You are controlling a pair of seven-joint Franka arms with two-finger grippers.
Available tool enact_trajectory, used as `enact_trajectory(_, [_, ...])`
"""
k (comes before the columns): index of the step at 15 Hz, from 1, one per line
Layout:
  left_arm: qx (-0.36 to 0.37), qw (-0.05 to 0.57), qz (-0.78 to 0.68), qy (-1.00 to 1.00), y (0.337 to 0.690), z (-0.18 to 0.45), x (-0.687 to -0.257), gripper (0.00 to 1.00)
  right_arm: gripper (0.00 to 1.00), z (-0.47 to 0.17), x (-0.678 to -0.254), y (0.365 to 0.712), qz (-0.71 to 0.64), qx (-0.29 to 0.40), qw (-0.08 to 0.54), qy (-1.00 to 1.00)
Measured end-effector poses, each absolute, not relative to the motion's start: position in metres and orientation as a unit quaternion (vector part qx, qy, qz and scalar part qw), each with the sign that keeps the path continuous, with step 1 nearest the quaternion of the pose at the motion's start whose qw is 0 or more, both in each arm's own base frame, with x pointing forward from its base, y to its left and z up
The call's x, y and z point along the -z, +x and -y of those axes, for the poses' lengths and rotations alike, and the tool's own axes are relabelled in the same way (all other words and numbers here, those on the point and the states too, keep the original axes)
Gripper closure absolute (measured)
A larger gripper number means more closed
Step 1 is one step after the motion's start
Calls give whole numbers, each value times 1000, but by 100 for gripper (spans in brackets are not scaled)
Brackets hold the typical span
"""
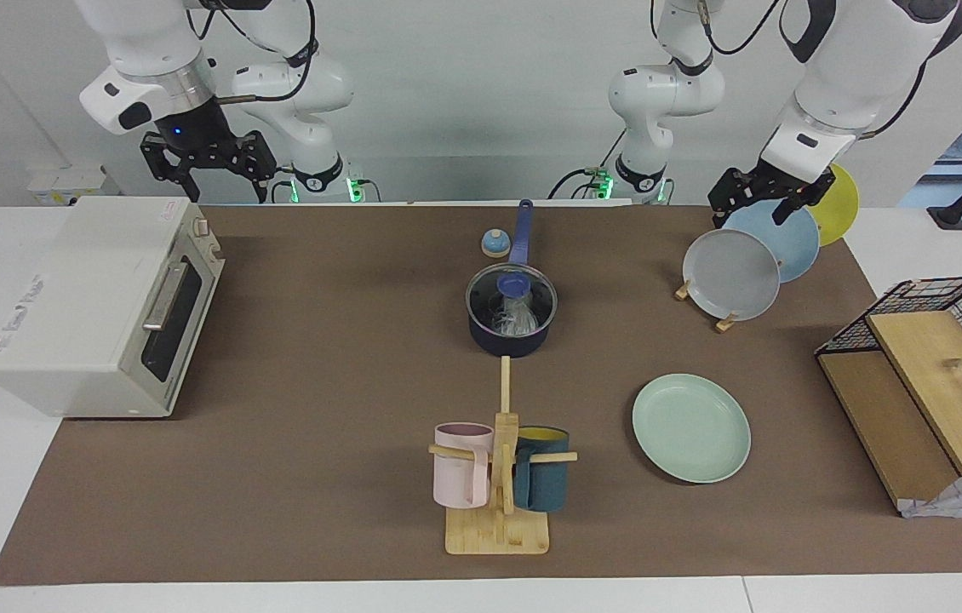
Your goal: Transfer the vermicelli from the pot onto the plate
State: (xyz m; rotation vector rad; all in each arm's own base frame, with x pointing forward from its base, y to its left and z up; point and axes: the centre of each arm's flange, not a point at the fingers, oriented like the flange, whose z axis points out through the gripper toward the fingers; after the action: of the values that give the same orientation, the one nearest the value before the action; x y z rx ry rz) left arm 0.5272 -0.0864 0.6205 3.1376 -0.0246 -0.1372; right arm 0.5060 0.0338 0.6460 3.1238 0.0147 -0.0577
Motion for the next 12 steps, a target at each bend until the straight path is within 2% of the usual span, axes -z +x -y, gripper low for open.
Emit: enact_trajectory(12, [44, 0, 8, 999, 527, 86, -620, 0, 0, -29, -647, 505, -12, 19, 6, 1000])
